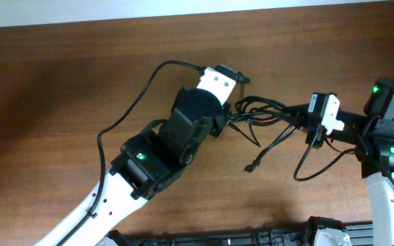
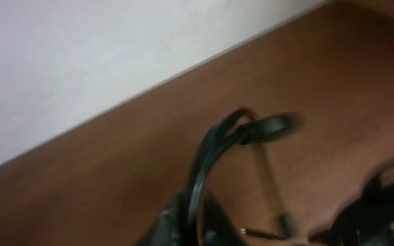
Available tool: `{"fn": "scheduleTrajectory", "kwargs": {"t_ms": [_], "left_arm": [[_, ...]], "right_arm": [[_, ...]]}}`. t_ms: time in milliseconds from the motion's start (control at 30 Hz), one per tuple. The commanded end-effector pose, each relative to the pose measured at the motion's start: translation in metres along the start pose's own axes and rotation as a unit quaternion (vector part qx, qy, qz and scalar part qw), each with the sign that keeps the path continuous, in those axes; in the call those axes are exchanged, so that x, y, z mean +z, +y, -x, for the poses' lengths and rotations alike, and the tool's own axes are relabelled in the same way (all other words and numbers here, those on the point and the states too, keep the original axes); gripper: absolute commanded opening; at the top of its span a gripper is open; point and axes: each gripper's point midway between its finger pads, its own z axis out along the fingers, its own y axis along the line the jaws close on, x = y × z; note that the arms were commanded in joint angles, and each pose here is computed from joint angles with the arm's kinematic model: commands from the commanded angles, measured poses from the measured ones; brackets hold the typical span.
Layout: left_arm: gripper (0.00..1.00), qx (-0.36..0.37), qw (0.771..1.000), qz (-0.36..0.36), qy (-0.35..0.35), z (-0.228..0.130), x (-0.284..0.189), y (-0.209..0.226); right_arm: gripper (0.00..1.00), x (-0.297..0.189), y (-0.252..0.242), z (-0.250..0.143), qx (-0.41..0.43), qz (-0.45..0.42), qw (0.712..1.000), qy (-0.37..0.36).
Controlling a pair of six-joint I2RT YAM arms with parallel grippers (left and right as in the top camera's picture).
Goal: Untangle cables
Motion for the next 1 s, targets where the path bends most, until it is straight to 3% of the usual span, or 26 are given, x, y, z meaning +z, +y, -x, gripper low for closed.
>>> {"fn": "scheduleTrajectory", "kwargs": {"t_ms": [0, 100, 200, 233, 333, 400, 567, 767, 967], "left_arm": [[0.30, 0.004, 0.995, -0.103, -0.006, 0.005, -0.014, -0.030], [0.54, 0.007, 0.993, -0.121, 0.007, -0.002, -0.015, -0.035], [0.62, 0.009, 0.994, -0.112, 0.013, -0.005, -0.015, -0.032], [0.70, 0.009, 0.994, -0.108, 0.013, -0.004, -0.014, -0.031], [0.82, 0.007, 0.995, -0.095, 0.009, -0.002, -0.015, -0.026], [0.99, 0.005, 0.996, -0.091, -0.003, 0.004, -0.020, -0.023], [0.99, 0.005, 0.993, -0.087, -0.075, 0.037, -0.041, -0.015], [0.99, 0.094, 0.981, -0.084, -0.149, 0.065, -0.067, -0.011], [0.99, 0.239, 0.933, -0.198, -0.181, 0.060, -0.068, -0.061]], "right_arm": [[0.04, -0.001, -0.004, 0.010, 0.020, -0.002, 1.000, -0.013], [0.04, -0.001, -0.006, 0.011, 0.025, -0.004, 1.000, -0.015], [0.04, -0.001, -0.006, 0.011, 0.034, -0.003, 0.999, -0.015], [0.04, -0.001, -0.006, 0.011, 0.034, -0.003, 0.999, -0.015], [0.04, -0.001, -0.006, 0.011, 0.035, -0.003, 0.999, -0.015], [0.04, -0.001, -0.006, 0.010, 0.052, -0.004, 0.999, -0.013], [0.04, -0.001, -0.007, 0.006, 0.097, -0.009, 0.995, -0.005], [0.04, -0.001, 0.002, 0.001, 0.139, 0.001, 0.990, 0.000], [0.04, -0.001, 0.015, -0.002, 0.192, 0.018, 0.981, 0.001]]}}
